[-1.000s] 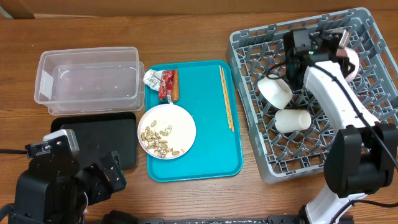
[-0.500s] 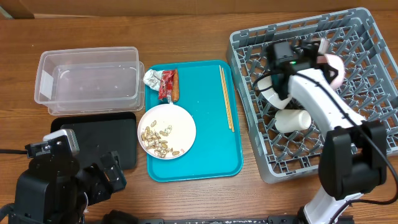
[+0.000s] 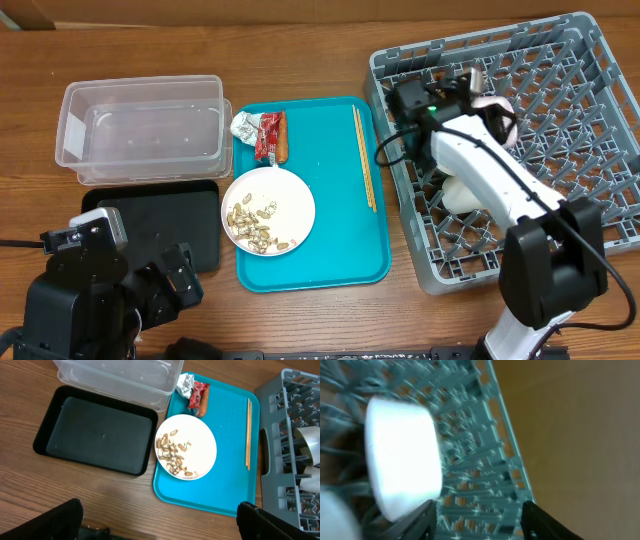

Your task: Sort waste into correct bins and load items into the dishwasher

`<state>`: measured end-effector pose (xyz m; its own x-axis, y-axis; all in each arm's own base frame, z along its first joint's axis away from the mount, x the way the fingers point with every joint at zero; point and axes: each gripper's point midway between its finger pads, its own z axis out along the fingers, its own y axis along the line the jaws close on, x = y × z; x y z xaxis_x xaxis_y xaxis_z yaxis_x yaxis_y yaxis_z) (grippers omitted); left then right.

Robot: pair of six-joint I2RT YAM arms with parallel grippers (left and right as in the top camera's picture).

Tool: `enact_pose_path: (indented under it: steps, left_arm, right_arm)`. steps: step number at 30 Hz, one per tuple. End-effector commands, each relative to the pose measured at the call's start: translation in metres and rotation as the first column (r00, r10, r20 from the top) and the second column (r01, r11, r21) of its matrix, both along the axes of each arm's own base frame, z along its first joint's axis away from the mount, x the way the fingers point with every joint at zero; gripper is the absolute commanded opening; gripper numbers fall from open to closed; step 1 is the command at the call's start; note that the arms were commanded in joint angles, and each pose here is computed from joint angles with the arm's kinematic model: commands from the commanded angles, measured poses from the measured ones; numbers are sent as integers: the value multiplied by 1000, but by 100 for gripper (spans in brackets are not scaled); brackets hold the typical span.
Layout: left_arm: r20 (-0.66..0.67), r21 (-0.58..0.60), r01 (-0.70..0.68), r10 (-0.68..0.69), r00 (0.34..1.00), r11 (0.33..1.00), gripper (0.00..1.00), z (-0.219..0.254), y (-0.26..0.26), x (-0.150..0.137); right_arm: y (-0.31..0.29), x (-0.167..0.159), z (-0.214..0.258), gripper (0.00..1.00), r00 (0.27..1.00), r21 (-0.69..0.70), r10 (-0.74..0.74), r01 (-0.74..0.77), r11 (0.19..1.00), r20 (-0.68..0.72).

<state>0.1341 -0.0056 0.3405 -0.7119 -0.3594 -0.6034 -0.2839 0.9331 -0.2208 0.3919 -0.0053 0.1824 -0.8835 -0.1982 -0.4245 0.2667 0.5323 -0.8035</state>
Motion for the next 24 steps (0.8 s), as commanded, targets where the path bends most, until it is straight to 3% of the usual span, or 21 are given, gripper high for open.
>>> enact_pose_path:
  steps: [1,6,8,10,14,15,21,24]
  left_arm:
    - [17,3,-24,24,1000,1000,100,4,4,0]
    - [17,3,-24,24,1000,1000,100,4,4,0]
    - [17,3,-24,24,1000,1000,100,4,4,0]
    - [17,3,-24,24,1000,1000,100,4,4,0]
    - [17,3,-24,24,1000,1000,100,4,4,0]
    - [17,3,-24,24,1000,1000,100,4,4,0]
    - [17,3,-24,24,1000,1000,100,4,4,0]
    - [17,3,-24,24,1000,1000,100,4,4,0]
  right_arm:
    - [30,4,43,58,990,207,45,-72,976,132]
    - [73,-3,68,59,974,527,114,-201,826,193]
    - [103,-12,74,59,963,683,175,-269,679,205]
    - [140,-28,80,59,943,820,258,-312,479,208]
    - [197,-65,87,57,897,953,403,-261,152,181]
    - [203,-71,86,57,891,964,422,-239,118,169]
    - [223,-99,54,51,870,982,489,-136,129,56]
    - [236,-102,24,50,853,971,522,-140,193,19]
